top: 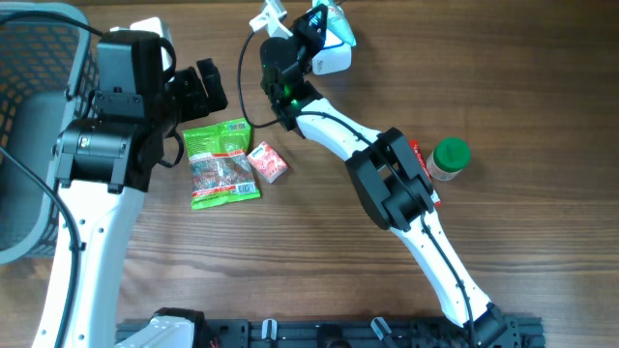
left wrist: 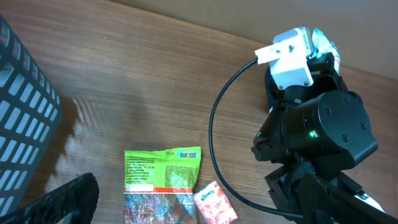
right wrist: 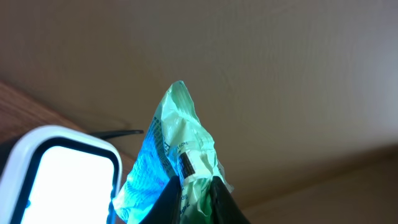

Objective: Scan the item barcode
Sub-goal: 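Hold the mint-green pack barcode in front of the white scanner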

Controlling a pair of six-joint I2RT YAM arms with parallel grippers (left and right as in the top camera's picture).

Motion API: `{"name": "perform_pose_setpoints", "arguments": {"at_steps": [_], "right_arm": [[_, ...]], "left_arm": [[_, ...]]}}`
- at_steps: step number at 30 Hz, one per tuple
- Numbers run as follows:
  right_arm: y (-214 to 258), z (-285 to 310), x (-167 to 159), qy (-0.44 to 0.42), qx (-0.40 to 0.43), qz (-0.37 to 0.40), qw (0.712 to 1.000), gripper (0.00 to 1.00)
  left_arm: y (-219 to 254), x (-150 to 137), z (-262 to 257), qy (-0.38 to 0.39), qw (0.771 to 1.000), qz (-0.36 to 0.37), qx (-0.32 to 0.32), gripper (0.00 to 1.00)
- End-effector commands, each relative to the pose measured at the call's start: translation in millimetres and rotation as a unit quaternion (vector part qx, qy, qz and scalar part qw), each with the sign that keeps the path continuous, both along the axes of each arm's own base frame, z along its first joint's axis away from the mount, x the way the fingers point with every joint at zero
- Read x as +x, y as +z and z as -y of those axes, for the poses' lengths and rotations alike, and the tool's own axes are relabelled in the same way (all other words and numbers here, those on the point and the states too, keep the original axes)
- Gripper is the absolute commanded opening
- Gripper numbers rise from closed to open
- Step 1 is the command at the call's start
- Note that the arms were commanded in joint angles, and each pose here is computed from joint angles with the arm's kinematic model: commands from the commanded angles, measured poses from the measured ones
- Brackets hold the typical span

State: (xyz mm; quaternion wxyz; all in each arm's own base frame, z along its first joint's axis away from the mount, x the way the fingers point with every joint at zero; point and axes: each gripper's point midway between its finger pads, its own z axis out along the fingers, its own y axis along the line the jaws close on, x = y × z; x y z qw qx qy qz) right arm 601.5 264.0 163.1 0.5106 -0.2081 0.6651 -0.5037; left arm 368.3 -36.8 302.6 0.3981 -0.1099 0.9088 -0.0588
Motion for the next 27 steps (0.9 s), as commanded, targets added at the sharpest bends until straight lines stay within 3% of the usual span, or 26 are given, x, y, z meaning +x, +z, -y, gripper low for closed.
{"name": "perform_pose_setpoints", "arguments": {"at_steps": [1, 9, 13, 17, 21, 27], "right_arm": [[8, -3, 0, 0.004, 0.081, 0.052, 0.995, 0.04], [16, 3, -4, -0.015, 0.083, 0.063, 0.994, 0.04], [90, 21, -21, -0.043, 0.076, 0.124, 0.988, 0.04], [147, 40, -40, -0.076, 0.082, 0.133, 0.985, 0.04], [169, 49, -49, -0.098, 0.055, 0.088, 0.990, 0.04], [261, 90, -97, -0.140, 0.108, 0.121, 0.977, 0.04]], "left_arm": [[3, 1, -1, -0.002, 1.000, 0.004, 0.007, 1.00], [3, 1, -1, -0.002, 1.000, 0.004, 0.007, 1.00], [3, 1, -1, -0.002, 1.000, 0.004, 0.007, 1.00], [3, 1, -1, -0.002, 1.000, 0.004, 0.007, 1.00], [3, 1, -1, -0.002, 1.000, 0.004, 0.007, 1.00], [3, 1, -1, -0.002, 1.000, 0.004, 0.007, 1.00]]}}
